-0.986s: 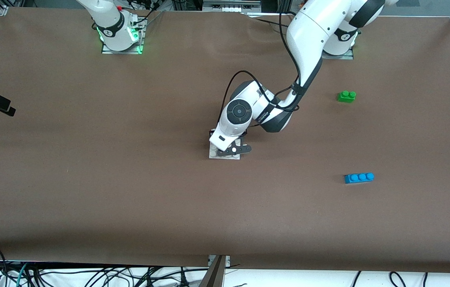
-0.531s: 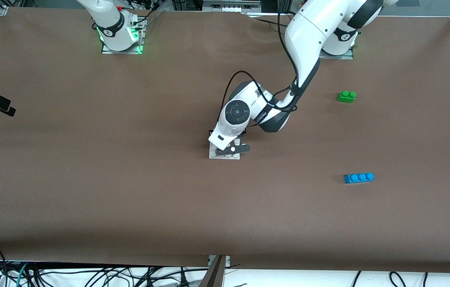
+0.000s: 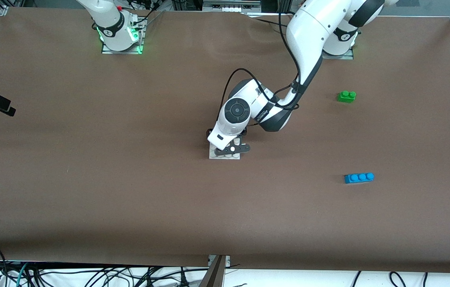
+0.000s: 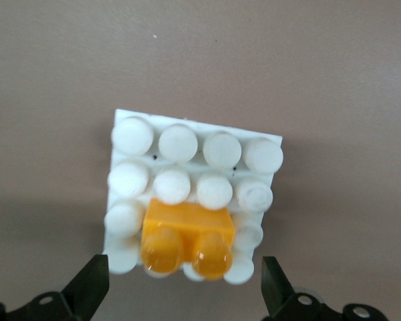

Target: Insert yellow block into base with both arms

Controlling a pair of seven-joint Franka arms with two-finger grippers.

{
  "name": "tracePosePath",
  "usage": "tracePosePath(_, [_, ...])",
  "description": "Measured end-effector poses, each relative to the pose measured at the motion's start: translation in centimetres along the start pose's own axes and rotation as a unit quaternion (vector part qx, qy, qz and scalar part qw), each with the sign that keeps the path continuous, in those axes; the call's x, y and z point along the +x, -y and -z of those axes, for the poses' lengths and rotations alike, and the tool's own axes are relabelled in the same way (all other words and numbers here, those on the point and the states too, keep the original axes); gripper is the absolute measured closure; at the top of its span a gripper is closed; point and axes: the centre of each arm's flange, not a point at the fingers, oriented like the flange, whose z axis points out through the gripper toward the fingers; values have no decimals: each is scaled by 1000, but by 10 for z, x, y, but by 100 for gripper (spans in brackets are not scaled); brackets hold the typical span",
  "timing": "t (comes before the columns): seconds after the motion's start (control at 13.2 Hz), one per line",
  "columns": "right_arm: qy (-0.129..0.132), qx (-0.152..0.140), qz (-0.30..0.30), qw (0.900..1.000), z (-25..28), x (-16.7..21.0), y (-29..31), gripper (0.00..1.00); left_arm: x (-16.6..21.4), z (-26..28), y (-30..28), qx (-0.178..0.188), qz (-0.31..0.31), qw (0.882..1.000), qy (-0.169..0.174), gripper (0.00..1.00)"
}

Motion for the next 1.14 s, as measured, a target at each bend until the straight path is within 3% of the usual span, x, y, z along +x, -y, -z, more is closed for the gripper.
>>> tracePosePath(0.3, [0, 0, 0, 1000, 0, 0, 0, 0, 13, 88, 28, 11, 19, 1000, -2, 0])
tracePosePath(0.68, [0, 0, 0, 1000, 0, 0, 0, 0, 76, 224, 178, 33, 8, 999, 30, 0])
tracePosePath(1.14, [0, 0, 0, 1000, 0, 0, 0, 0, 64, 349, 318, 36, -11, 999, 14, 0])
